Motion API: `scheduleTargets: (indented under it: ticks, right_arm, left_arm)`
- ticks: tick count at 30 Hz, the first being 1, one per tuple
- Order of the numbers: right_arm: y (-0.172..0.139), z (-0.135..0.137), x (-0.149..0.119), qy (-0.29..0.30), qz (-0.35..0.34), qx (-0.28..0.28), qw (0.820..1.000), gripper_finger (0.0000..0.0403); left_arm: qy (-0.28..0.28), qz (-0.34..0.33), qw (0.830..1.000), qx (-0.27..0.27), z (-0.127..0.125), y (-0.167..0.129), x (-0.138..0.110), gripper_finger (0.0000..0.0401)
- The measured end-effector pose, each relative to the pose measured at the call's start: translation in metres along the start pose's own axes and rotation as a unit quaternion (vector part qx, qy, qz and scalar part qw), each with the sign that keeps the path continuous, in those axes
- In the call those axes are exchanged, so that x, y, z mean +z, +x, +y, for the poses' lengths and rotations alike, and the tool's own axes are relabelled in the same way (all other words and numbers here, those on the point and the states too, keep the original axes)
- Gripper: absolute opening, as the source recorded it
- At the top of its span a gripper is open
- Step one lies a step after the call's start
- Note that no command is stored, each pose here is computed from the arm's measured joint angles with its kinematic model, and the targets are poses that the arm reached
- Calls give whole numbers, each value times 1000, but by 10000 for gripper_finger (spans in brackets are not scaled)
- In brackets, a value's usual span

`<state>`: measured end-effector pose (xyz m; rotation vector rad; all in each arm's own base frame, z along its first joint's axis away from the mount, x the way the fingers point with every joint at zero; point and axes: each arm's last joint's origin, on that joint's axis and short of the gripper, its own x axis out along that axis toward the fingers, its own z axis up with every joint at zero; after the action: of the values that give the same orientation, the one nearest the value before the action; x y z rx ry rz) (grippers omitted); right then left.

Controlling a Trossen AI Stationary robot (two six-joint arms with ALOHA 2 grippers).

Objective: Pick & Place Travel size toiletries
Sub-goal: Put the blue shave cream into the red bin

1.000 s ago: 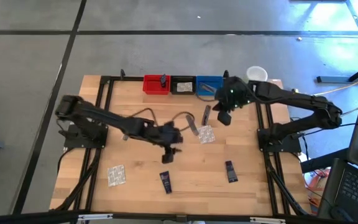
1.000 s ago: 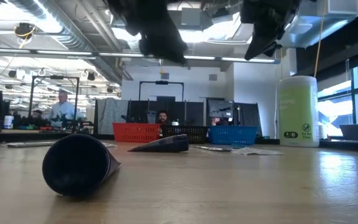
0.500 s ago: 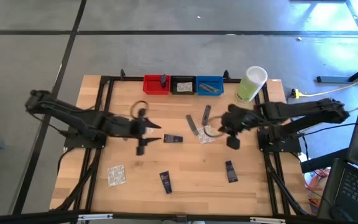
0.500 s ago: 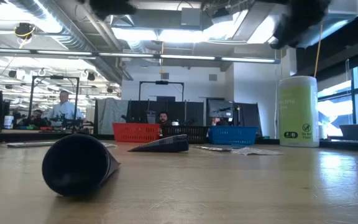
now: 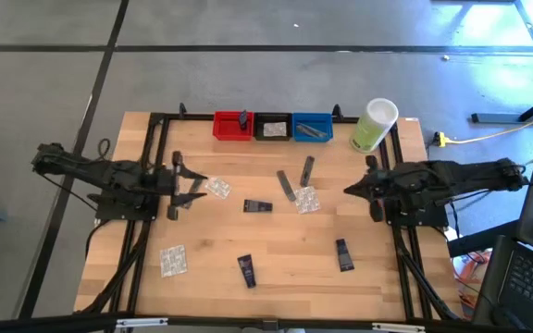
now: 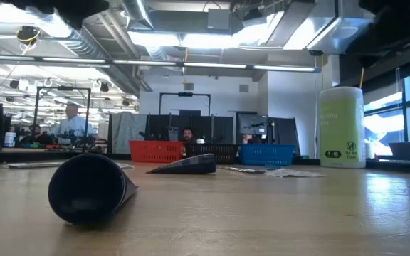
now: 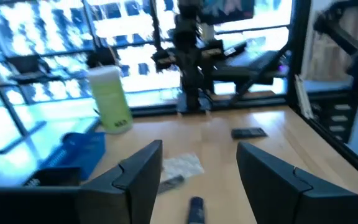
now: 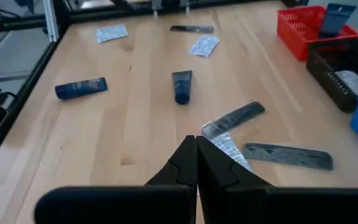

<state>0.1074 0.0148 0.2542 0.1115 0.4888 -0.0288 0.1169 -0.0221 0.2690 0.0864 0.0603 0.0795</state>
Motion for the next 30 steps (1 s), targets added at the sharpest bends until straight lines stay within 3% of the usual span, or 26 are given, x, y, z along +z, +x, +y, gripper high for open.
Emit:
scheduleTargets:
  ticks: [6,10,14,19,30]
  right_arm:
    - [-27,-5,-2,10,-77,10,997,4]
    - [-35,-7,-3,14,-100,15,995,28]
    - [-35,-7,-3,14,-102,15,995,52]
    - [-35,-7,-3,14,-102,15,995,74]
    - [-35,-7,-3,14,-102,15,995,107]
  left_arm:
    - [26,-23,997,72,9,-16,-4,205]
    - [-33,-30,996,78,10,-17,-5,205]
    - [-78,-32,995,43,8,-16,-5,205]
    - [-56,-37,998,-6,4,-14,-4,205]
    - [11,18,1000,0,-8,19,-13,205]
